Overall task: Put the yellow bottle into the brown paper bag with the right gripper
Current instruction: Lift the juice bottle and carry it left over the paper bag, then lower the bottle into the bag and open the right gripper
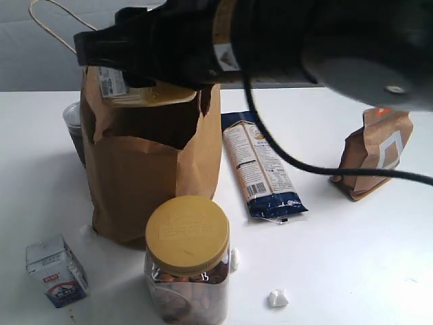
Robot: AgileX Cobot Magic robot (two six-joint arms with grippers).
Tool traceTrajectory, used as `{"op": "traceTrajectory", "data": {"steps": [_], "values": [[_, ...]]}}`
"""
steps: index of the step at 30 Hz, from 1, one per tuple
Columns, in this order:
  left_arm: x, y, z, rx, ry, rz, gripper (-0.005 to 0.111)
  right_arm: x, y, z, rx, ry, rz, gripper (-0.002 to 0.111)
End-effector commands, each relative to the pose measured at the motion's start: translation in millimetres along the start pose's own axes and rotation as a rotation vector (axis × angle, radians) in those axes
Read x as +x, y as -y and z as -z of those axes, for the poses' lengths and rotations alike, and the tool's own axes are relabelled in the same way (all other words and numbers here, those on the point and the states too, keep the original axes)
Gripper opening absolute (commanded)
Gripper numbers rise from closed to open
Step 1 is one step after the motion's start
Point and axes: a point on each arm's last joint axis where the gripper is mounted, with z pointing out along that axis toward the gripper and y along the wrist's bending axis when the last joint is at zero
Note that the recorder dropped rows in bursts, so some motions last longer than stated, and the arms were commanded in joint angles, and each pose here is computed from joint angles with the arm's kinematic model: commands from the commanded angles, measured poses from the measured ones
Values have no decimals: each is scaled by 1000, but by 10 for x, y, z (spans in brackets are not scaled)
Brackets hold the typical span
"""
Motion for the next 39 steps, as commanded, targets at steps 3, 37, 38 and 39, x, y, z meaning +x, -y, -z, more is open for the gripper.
{"op": "traceTrajectory", "data": {"steps": [3, 37, 38, 39], "values": [[9, 2, -2, -1, 3, 8, 0, -101, 51, -395, 226, -75, 24, 0], [9, 2, -2, -1, 3, 8, 0, -336, 85, 891, 11, 71, -9, 0], [9, 2, -2, -1, 3, 8, 0, -304, 146, 917, 15, 70, -21, 0], [9, 2, -2, -1, 3, 8, 0, -250, 306, 1013, 32, 83, -49, 0]]}}
